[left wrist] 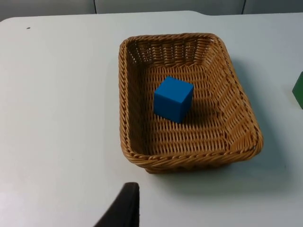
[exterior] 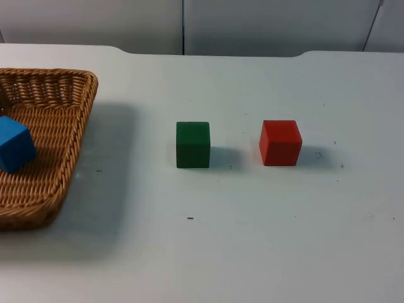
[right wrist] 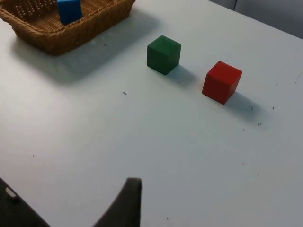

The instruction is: Pick up the basket with the left hand and place the blue cube into the basket with the right hand.

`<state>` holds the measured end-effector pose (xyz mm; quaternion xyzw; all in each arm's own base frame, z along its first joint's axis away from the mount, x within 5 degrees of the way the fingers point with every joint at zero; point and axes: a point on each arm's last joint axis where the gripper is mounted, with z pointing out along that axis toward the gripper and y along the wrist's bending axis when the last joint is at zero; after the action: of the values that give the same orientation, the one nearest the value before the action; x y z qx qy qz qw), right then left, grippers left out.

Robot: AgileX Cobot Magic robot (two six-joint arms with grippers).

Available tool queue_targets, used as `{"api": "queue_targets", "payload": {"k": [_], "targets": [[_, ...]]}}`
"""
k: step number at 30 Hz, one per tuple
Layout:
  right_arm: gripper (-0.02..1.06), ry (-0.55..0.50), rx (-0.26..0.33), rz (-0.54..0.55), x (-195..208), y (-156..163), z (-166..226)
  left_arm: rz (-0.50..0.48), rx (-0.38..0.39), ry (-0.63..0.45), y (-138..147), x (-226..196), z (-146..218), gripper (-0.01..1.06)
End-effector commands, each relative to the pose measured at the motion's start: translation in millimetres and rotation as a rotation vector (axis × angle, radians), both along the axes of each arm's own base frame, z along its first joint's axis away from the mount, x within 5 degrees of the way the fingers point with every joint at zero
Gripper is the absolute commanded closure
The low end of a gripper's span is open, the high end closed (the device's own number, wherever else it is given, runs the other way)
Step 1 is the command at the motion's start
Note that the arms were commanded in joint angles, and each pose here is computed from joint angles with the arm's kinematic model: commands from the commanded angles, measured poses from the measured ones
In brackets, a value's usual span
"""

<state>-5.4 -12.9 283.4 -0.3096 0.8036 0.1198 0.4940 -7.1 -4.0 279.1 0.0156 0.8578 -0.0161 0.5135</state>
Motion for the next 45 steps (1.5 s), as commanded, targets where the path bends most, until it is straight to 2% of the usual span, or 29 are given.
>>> {"api": "queue_targets", "payload": {"k": [1,5,9,19,24,45], "targets": [[0.07,0.004,0.015,0.004,-0.6,0.8,-0.8,0.0,-0.011,-0.013,-0.5,0.2,-0.2,0.0],[0.07,0.012,0.051,-0.001,2.8,5.0,-5.0,0.0,-0.011,-0.013,-0.5,0.2,-0.2,0.0],[0.07,0.023,0.081,-0.069,5.8,2.0,-5.2,0.0,-0.011,-0.013,-0.5,0.2,-0.2,0.0],[0.07,0.019,0.073,-0.057,5.4,2.5,-5.2,0.0,-0.011,-0.013,-0.5,0.2,-0.2,0.0],[-0.01,0.018,0.069,-0.04,4.7,3.4,-5.3,0.0,-0.011,-0.013,-0.5,0.2,-0.2,0.0],[-0.01,0.018,0.069,-0.04,4.7,3.4,-5.3,0.0,-0.011,-0.013,-0.5,0.2,-0.2,0.0]]}}
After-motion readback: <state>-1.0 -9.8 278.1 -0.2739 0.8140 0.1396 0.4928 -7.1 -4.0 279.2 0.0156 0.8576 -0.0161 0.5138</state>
